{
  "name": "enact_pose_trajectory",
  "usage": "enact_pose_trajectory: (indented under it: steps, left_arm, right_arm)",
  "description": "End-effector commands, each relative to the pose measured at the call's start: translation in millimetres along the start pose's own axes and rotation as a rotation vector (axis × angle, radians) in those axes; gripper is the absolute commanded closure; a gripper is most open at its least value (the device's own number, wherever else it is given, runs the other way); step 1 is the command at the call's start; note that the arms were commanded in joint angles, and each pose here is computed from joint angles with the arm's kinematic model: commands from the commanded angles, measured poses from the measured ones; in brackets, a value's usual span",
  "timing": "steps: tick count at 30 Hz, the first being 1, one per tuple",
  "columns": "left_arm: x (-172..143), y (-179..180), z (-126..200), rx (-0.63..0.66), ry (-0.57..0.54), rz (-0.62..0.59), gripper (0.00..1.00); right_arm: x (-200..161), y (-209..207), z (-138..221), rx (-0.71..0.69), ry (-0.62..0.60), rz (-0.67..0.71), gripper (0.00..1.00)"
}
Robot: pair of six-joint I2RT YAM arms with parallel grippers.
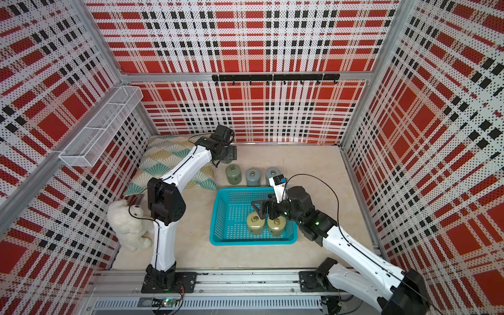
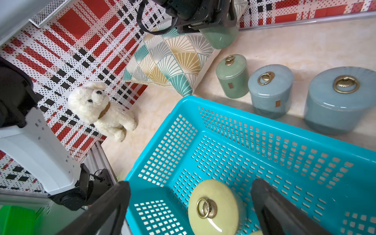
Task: Take the tea canister out of the basket
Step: Move the tea canister to the center of the board.
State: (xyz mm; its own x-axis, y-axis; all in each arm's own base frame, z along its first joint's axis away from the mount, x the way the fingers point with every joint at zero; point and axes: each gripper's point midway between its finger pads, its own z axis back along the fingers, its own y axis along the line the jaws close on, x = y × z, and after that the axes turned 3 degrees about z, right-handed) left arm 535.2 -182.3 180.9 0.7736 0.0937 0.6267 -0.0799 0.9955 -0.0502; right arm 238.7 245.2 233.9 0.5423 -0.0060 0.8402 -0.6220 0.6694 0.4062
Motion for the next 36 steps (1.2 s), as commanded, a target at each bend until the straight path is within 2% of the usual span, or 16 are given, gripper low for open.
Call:
enact_pose_trajectory:
  steps: [1,9,15,27,36]
  left_arm:
    - [43,-14,5,-0.067,-0.136,0.020,0.30]
    - [46,-18,-40,-0.106,-0.142,0.026,0.30]
    - [28,-26,-65,-0.139,-0.080,0.005,0.31]
    - [-20,-30,-56,-0.115,0.042,-0.047,0.31]
    - [-31,-38,-47,-0.107,0.057,-0.064,0.31]
  right_arm:
    - [13,-4,5,-0.038,-0.087,0.014,0.00]
    - [9,-7,-1,-0.057,-0.067,0.020,0.00]
    - [5,-10,-7,-0.070,-0.032,0.019,0.00]
    - [2,-12,-10,-0.077,-0.014,0.011,0.00]
    - [1,-12,-11,-0.075,-0.010,0.011,0.00]
